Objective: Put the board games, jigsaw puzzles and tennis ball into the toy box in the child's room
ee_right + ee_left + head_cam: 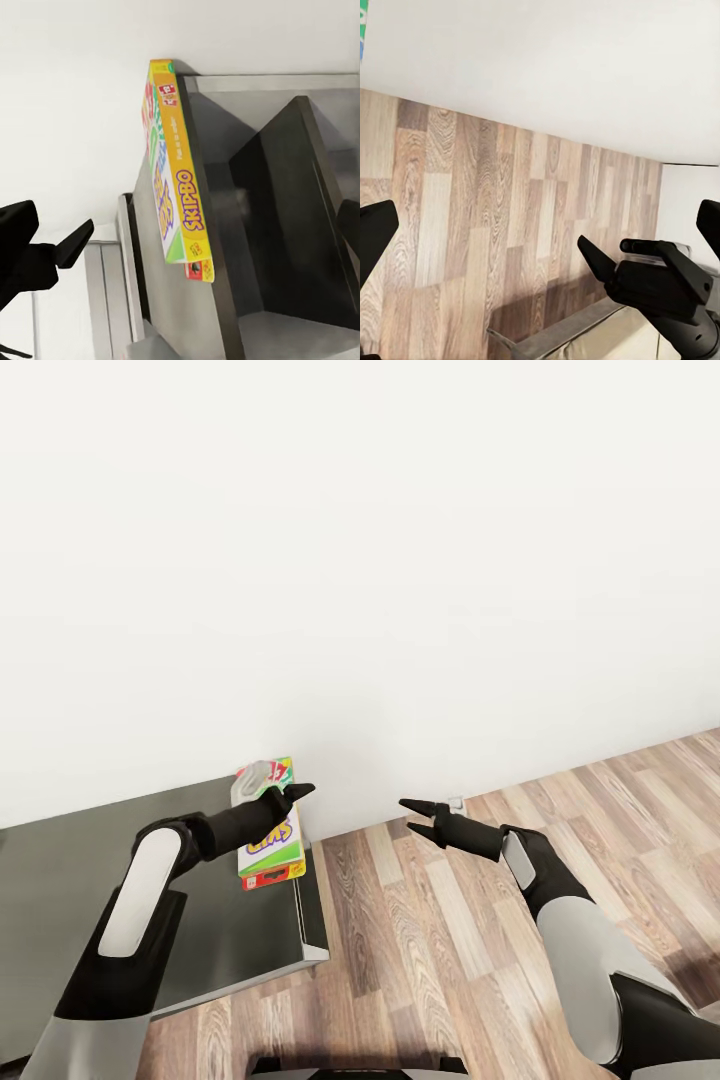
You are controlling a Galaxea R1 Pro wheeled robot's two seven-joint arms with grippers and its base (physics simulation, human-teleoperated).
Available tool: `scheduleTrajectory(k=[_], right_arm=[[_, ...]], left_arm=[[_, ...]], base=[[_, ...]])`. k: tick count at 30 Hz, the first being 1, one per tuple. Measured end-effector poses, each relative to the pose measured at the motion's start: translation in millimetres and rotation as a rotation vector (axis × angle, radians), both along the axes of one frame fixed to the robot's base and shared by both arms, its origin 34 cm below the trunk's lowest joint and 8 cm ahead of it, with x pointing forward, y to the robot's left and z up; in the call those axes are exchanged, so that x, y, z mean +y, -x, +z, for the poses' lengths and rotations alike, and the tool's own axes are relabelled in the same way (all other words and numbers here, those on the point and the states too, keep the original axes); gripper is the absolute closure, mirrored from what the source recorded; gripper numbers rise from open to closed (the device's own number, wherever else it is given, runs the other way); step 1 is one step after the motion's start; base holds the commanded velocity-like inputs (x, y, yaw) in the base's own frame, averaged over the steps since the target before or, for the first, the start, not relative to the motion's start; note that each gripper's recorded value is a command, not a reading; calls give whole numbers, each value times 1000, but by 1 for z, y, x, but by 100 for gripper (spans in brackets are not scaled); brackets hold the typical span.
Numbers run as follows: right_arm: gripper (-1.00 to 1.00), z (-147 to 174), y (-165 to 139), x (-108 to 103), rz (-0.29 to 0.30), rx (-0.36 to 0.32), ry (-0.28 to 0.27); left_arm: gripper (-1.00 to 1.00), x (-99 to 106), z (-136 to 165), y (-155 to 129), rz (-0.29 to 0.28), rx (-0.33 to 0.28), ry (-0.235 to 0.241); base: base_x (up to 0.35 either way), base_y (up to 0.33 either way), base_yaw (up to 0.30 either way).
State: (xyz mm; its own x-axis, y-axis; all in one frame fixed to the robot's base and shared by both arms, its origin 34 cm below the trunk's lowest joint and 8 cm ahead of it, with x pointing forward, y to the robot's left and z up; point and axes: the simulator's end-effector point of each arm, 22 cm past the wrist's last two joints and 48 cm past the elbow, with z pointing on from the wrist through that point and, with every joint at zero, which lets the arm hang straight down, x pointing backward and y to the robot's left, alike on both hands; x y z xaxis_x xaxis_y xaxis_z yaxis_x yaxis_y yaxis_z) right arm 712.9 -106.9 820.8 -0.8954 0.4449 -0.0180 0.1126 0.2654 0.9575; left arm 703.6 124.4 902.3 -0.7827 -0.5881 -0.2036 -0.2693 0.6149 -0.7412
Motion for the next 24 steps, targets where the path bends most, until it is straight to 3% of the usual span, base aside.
scheduleTrajectory(k=[24], right_arm=[[-100,0,0,0,0,0,0]], left_arm=[[-100,0,0,0,0,0,0]], base=[[0,0,0]])
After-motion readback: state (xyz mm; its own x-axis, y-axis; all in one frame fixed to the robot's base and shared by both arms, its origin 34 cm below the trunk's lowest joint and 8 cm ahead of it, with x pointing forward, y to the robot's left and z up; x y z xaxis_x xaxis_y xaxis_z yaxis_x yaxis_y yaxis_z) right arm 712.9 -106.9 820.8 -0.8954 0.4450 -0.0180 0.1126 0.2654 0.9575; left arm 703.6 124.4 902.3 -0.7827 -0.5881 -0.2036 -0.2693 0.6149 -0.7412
